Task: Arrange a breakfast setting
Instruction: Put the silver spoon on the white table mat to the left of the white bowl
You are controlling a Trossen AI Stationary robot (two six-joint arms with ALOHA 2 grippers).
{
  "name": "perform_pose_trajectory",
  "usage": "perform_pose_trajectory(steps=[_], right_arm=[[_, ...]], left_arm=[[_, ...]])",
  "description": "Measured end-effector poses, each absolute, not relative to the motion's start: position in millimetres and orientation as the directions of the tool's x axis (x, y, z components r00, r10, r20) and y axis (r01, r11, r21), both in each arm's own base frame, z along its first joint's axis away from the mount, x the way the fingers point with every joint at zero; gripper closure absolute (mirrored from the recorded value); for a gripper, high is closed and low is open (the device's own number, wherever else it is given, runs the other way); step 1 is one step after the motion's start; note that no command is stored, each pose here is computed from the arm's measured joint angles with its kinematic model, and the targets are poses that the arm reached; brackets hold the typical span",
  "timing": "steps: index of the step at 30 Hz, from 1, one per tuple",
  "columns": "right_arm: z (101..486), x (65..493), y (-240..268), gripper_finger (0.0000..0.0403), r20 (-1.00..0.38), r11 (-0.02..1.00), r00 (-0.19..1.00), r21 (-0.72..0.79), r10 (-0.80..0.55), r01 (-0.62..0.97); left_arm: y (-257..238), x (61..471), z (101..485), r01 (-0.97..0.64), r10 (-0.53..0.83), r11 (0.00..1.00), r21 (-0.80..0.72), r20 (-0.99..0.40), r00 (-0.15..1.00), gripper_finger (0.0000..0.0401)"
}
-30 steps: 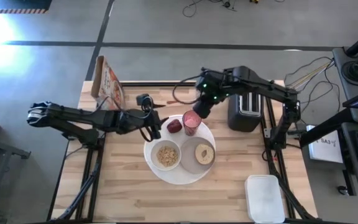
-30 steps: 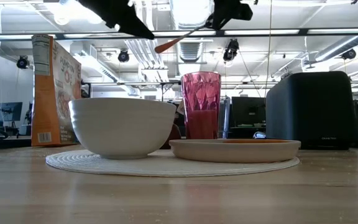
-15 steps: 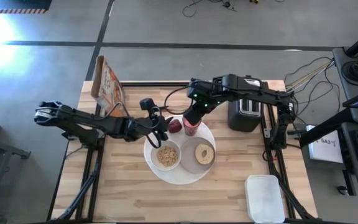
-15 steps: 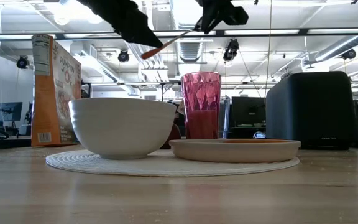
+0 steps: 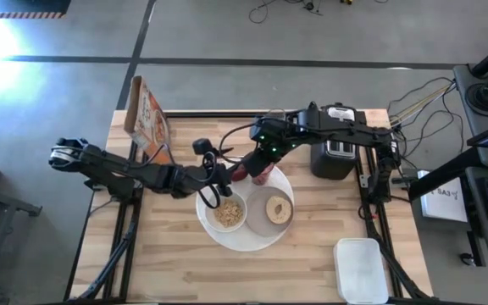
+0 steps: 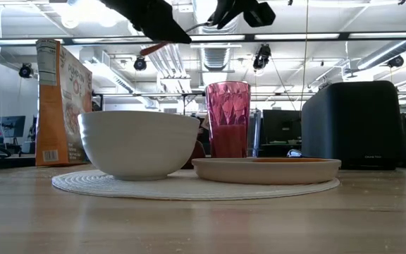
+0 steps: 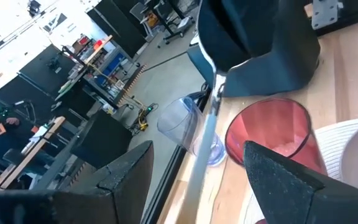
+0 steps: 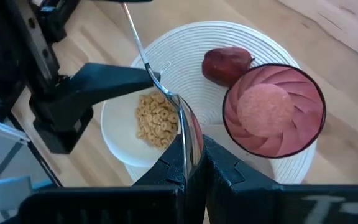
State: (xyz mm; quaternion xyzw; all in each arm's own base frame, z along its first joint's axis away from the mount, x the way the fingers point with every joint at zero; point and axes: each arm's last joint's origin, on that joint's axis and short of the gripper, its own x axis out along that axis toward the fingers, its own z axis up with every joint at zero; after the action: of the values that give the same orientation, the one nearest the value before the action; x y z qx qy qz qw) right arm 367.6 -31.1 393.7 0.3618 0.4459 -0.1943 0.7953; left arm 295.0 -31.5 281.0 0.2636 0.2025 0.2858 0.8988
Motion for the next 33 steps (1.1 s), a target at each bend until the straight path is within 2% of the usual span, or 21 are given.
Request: perform_pose_trajectory(steps=[7, 19, 33], right_arm=[[394.6, 369.4, -26.3, 0.039, -0.841, 0.642, 0.541, 0.418, 0.006, 0.642], [397.3, 374.8, -29.9, 0.0384, -0.807, 0.596, 0.587, 0.446, -0.055, 0.668], [396.0, 377.9, -32.2, 0.0382, -0.798, 0.576, 0.589, 0.423, -0.128, 0.699]], left_arm=[[-36.6, 293.6, 281.6, -0.43, 0.644, 0.677, 0.598, -0.199, 0.739, 0.0174], [-34.7, 292.6, 281.2, -0.466, 0.718, 0.595, 0.655, -0.174, 0.674, 0.0251], [-31.2, 292.9, 282.7, -0.474, 0.74, 0.565, 0.676, -0.16, 0.653, 0.0272]])
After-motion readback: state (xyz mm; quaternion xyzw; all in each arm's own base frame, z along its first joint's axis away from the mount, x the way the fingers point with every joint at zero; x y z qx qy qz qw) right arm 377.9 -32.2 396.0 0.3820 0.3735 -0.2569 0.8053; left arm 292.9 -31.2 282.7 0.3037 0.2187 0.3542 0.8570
